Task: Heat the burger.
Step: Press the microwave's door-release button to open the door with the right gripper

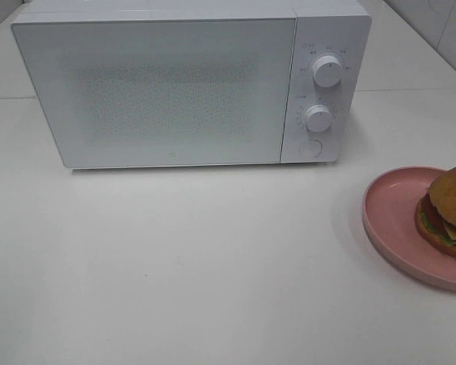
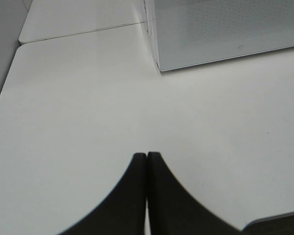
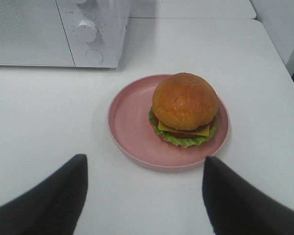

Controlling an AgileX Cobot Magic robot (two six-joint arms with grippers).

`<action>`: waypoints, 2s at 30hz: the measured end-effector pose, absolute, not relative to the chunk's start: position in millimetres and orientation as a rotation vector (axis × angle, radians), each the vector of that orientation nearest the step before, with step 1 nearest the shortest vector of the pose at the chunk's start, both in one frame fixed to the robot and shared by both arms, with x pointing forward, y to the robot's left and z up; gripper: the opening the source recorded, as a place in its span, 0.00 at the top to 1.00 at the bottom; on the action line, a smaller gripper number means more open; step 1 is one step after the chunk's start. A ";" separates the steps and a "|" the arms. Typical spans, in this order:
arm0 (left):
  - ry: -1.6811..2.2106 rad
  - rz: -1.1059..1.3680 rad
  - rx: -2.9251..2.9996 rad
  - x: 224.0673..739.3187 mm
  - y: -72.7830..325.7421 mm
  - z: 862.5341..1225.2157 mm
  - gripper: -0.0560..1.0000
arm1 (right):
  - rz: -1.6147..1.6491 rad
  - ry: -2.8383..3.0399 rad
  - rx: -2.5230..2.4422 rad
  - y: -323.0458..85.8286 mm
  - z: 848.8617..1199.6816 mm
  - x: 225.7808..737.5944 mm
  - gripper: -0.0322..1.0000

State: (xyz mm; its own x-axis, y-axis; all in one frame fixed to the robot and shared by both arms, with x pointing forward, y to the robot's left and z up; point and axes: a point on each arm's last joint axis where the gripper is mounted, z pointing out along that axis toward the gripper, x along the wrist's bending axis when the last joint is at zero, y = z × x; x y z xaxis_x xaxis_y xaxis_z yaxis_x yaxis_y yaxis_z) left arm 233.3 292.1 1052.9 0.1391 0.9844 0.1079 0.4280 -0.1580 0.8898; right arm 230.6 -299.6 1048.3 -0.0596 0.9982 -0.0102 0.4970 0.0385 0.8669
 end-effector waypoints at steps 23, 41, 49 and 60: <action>1.376 0.975 1.695 233.3 292.1 1052.9 0.95 | 0.938 1.639 1.535 -299.6 1048.3 230.6 0.35; 1.376 0.975 1.695 233.3 292.1 1052.9 0.95 | 0.938 1.639 1.535 -299.6 1048.3 230.6 0.35; 1.376 0.975 1.695 233.3 292.1 1052.9 0.95 | 0.938 1.639 1.535 -299.6 1048.3 230.6 0.35; 1.376 0.975 1.695 233.3 292.1 1052.9 0.95 | 0.938 1.639 1.535 -299.6 1048.3 230.6 0.35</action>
